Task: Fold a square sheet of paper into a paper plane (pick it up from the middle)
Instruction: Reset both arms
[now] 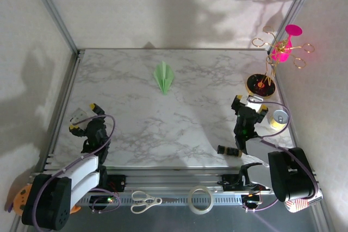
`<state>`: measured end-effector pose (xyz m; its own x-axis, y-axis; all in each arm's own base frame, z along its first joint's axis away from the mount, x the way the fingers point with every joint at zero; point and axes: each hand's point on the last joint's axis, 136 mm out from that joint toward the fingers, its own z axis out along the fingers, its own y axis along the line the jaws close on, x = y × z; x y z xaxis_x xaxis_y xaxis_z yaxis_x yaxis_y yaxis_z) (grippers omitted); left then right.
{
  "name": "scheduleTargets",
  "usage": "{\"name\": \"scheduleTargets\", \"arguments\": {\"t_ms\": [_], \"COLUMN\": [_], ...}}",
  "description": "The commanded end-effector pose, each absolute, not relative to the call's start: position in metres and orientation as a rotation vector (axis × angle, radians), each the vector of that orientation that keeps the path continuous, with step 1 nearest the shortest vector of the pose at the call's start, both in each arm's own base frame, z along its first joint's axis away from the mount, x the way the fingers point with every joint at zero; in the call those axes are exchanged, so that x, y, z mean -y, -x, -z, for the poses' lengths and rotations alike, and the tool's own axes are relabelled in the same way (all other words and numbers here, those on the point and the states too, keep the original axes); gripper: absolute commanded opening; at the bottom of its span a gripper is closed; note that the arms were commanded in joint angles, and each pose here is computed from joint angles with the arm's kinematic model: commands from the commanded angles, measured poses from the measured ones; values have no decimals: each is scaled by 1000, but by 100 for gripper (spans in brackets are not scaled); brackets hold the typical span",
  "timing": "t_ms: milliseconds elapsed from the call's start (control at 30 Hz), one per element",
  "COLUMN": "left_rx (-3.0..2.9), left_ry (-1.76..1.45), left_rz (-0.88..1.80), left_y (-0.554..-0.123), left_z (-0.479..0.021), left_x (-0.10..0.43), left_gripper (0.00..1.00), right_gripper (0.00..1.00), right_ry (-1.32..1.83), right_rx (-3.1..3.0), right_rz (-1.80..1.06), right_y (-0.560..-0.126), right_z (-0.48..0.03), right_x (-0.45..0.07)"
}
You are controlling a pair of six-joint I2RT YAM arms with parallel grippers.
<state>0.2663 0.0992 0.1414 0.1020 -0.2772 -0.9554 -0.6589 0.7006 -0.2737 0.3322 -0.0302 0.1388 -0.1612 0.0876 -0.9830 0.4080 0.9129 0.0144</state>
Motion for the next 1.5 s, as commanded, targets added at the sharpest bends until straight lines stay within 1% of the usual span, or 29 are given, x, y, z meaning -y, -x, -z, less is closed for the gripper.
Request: {"name": "scheduleTargets", "arguments": {"t_ms": [0, 167, 433, 633, 900, 967, 1467], "left_rx": [-1405, -1449, -1493, -1542, -1577, -1602, -1610], "left_ry": [648, 468, 323, 331, 381, 394, 381], "left_rz": [-175, -104, 15, 8, -35, -80, -101], "left_y": [-290, -311, -335, -349, -358, -363, -365], "left_z": [-174, -170, -160, -146, -136, -133, -133], "left_x": [-78, -53, -29, -31, -38, -38, -34], "left_gripper": [99, 100, 100, 100, 99, 99, 99], "right_gripper": [99, 99, 99, 99, 99, 99, 99], "right_ry": [-283, -177, -114, -79, -68, -87, -88], "right_rx": [-1622, -1585, -1599, -1649, -1651, -1669, -1683], "right_rz": [221, 157, 75, 53, 40, 44, 17], "right_y": [-340, -342, -353, -366, -366, -370, -373], "right_z": [-159, -160, -145, -130, -129, -127, -125], "right_x": [20, 11, 7, 2, 1, 4, 6]}}
